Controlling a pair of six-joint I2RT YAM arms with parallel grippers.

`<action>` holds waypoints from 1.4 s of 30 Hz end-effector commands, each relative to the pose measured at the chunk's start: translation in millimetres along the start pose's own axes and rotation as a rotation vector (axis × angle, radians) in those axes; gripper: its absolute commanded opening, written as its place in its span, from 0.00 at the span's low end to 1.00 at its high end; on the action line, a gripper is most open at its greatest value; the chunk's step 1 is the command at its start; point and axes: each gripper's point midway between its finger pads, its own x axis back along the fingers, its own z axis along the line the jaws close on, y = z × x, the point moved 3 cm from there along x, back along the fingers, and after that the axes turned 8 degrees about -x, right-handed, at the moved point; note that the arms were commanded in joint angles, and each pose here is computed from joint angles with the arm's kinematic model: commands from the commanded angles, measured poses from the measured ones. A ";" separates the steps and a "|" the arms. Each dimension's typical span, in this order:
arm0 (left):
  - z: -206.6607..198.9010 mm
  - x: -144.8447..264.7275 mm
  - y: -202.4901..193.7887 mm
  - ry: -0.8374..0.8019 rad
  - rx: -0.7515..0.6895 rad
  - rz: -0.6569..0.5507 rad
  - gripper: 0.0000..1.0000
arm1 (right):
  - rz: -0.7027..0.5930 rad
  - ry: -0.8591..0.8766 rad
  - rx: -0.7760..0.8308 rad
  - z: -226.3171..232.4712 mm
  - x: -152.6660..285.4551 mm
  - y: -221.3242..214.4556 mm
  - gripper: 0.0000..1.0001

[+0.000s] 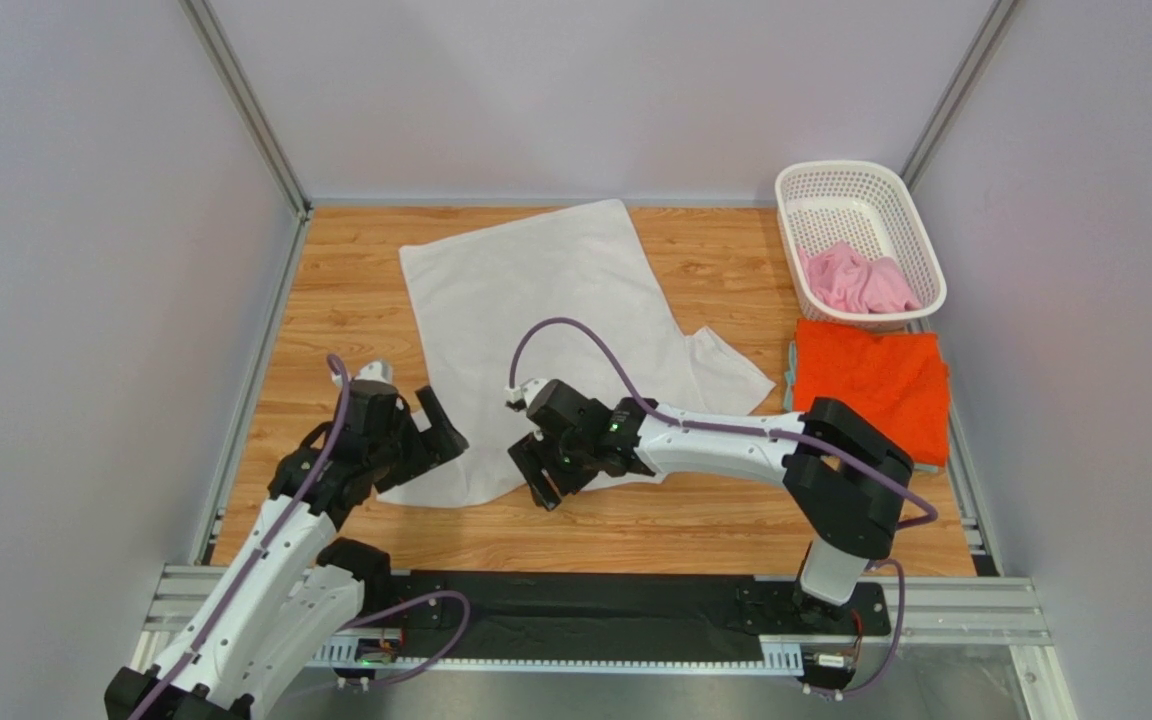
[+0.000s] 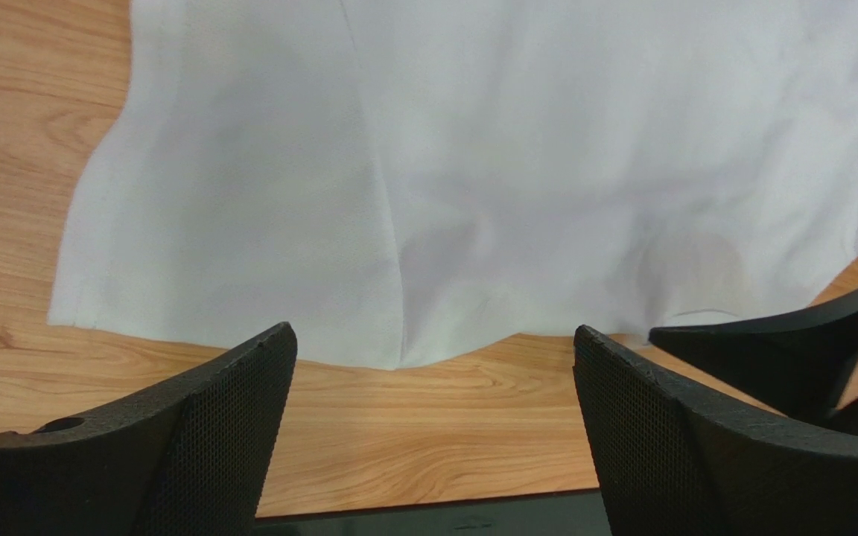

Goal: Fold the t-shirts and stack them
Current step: Flatten the tshirt out

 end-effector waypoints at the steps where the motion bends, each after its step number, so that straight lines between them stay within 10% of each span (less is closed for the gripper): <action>1: -16.6 2.5 -6.7 -0.118 0.005 0.036 1.00 | -0.055 -0.010 0.005 4.9 15.0 -7.4 0.69; 14: -27.6 -28.9 -50.9 -0.104 -0.120 0.220 0.96 | -0.083 -0.130 -0.044 -16.0 10.7 -30.0 0.68; 23: -33.1 -37.6 -49.5 -0.073 -0.220 0.241 0.92 | -0.123 -0.313 0.020 -40.9 -6.1 -1.8 0.49; 27: -35.4 -37.5 -46.8 -0.073 -0.235 0.236 0.91 | -0.137 -0.296 -0.010 -42.5 -7.3 14.8 0.01; 42: -57.0 -14.1 -26.5 -0.169 -0.306 0.121 0.98 | -0.093 -0.162 -0.024 -31.7 -12.7 70.4 0.03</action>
